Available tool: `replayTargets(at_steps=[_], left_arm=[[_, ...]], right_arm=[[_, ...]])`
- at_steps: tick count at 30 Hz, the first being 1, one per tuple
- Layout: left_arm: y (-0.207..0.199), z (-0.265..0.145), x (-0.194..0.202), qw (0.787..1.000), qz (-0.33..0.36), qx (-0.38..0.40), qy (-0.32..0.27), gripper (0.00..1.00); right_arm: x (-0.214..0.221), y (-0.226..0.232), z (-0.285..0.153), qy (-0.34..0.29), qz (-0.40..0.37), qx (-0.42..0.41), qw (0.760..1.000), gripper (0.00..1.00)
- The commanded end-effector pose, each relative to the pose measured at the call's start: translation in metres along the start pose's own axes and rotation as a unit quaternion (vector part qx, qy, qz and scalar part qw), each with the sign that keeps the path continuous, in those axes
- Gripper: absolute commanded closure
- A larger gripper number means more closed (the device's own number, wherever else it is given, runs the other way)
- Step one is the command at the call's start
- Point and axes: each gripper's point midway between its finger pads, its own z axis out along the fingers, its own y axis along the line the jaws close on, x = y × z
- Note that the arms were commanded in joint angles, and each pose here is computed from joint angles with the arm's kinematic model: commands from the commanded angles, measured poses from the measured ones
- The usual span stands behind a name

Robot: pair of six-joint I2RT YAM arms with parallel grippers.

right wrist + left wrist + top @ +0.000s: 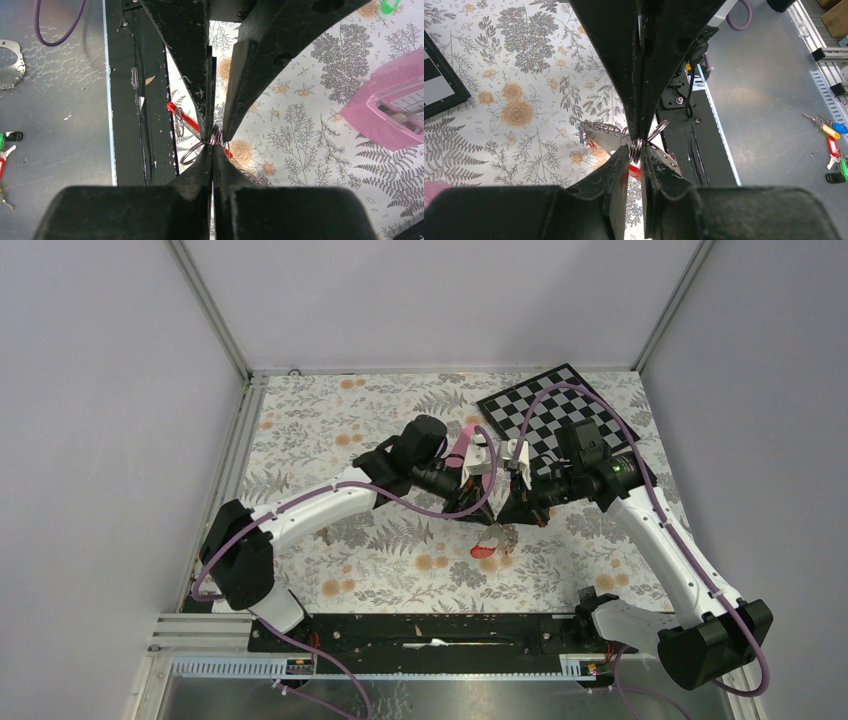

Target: Put the keys on the keyring

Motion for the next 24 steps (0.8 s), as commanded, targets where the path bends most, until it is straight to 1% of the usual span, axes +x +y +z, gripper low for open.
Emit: replayTargets(at_steps=[1,3,5,6,15,19,24], left_arm=[[-0.009,-0.013,-0.038,0.998,0.056,-0.003,-0.035,0.84],[-0.011,-0.013,-0.038,0.998,0.058,0.0,-0.036,0.9],[-0.012,-0.013,-0.037,0.997,0.063,0.005,-0.034,0.99],[-0.013,-0.014,-0.036,0.997,0.066,0.006,-0.032,1.0],[-0.018,-0.027,-0.032,0.992,0.128,-0.002,0.003,1.0],[-0.019,-0.03,-0.034,0.991,0.136,-0.003,0.008,1.0],[-0.018,-0.029,-0.032,0.991,0.131,0.001,0.009,1.0]], right_arm=[[-0.006,0.001,-0.001,-0.011,-0.007,-0.001,1.0,1.0],[-0.005,0.001,-0.001,-0.01,-0.006,-0.001,1.0,1.0],[-0.006,0.0,-0.001,-0.011,-0.005,0.0,1.0,1.0],[-0.007,0.0,-0.002,-0.011,-0.007,0.002,1.0,1.0],[-0.017,0.002,-0.004,-0.026,-0.011,0.0,1.0,1.0],[-0.017,0.003,-0.003,-0.03,-0.007,-0.004,1.0,1.0],[-0.016,0.003,-0.001,-0.033,-0.003,-0.005,0.999,1.0]])
